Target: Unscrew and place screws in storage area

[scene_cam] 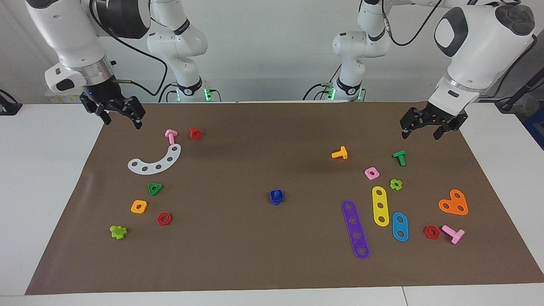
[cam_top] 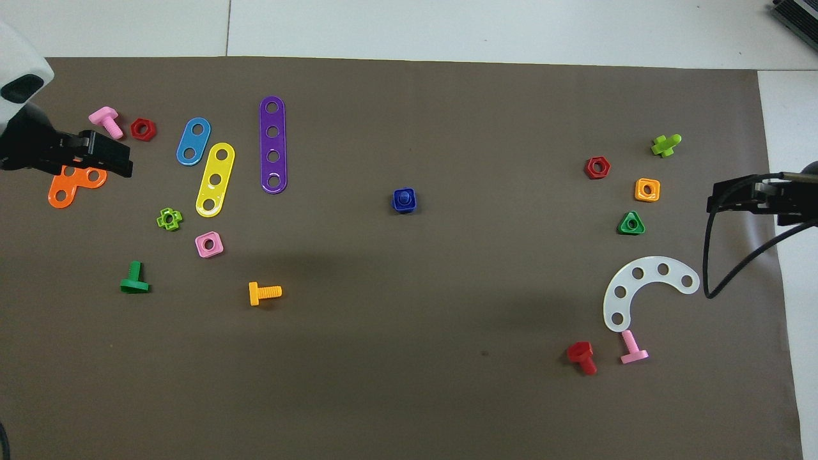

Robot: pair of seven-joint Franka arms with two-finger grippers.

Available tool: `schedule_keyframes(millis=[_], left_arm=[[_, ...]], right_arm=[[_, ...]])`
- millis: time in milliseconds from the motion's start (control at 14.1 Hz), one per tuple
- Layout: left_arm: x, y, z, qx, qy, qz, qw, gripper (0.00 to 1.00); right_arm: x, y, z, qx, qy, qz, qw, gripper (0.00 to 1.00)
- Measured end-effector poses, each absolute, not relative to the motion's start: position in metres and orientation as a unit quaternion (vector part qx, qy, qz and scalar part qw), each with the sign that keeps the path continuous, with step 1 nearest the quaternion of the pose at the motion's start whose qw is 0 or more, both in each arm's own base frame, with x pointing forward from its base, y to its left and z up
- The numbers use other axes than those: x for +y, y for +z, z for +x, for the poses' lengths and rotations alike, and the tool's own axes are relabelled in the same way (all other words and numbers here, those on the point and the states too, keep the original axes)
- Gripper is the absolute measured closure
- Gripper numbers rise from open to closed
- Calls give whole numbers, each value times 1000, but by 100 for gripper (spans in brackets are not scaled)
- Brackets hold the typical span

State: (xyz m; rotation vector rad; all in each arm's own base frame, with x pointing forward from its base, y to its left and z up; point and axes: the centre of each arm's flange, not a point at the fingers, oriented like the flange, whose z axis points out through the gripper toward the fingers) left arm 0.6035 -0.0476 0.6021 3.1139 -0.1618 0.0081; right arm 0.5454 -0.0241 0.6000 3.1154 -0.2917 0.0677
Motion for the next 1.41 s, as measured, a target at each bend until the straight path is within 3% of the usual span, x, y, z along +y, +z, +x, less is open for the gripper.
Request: schedule_keyframes(millis=[566,1061,1414], left_arm=[[-65,588,600,-64,-7,998,12,0],[-217,533,566,-26,-3,1000,13,0],[-303,491,563,17,12,999,30,1]], right_arm=[[-16,612,543,-95,14,995,-15,0],[-14,612,542,-94,11,995,-16,0],[-14,612,542,-94,11,995,-16,0]])
